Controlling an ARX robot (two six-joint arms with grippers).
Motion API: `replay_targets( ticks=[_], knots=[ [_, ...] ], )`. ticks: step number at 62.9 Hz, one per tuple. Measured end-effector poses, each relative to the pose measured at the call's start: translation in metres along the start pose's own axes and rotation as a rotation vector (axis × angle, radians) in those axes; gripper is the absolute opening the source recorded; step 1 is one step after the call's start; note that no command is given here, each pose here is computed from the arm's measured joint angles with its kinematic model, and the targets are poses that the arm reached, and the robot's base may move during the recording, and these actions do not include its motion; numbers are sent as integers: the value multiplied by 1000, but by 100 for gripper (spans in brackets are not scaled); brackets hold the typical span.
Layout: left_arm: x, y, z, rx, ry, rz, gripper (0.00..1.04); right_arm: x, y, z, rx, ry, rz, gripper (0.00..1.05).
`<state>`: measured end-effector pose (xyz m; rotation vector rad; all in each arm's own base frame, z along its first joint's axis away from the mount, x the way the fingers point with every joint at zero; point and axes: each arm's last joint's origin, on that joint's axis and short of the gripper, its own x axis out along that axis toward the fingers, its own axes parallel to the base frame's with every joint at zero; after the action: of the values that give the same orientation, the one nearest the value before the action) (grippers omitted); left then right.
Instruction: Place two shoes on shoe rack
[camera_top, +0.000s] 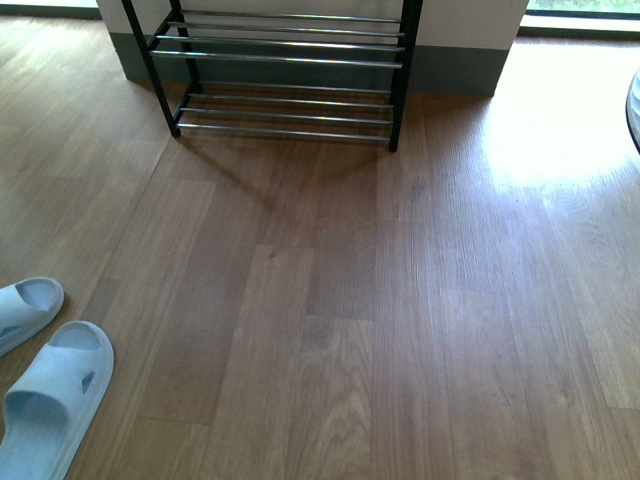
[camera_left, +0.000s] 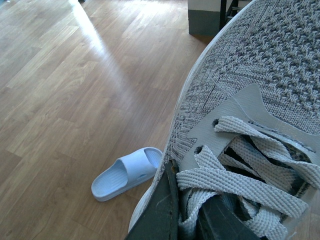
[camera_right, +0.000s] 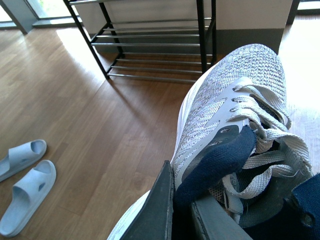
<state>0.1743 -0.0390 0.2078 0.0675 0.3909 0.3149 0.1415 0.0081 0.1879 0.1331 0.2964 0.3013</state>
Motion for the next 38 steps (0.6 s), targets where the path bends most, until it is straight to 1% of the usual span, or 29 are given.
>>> replay_targets(
  ticks=[38],
  knots=[
    [0,0,0,1,0,-1,2,0,0,0,0,0,-1,1]
  ],
)
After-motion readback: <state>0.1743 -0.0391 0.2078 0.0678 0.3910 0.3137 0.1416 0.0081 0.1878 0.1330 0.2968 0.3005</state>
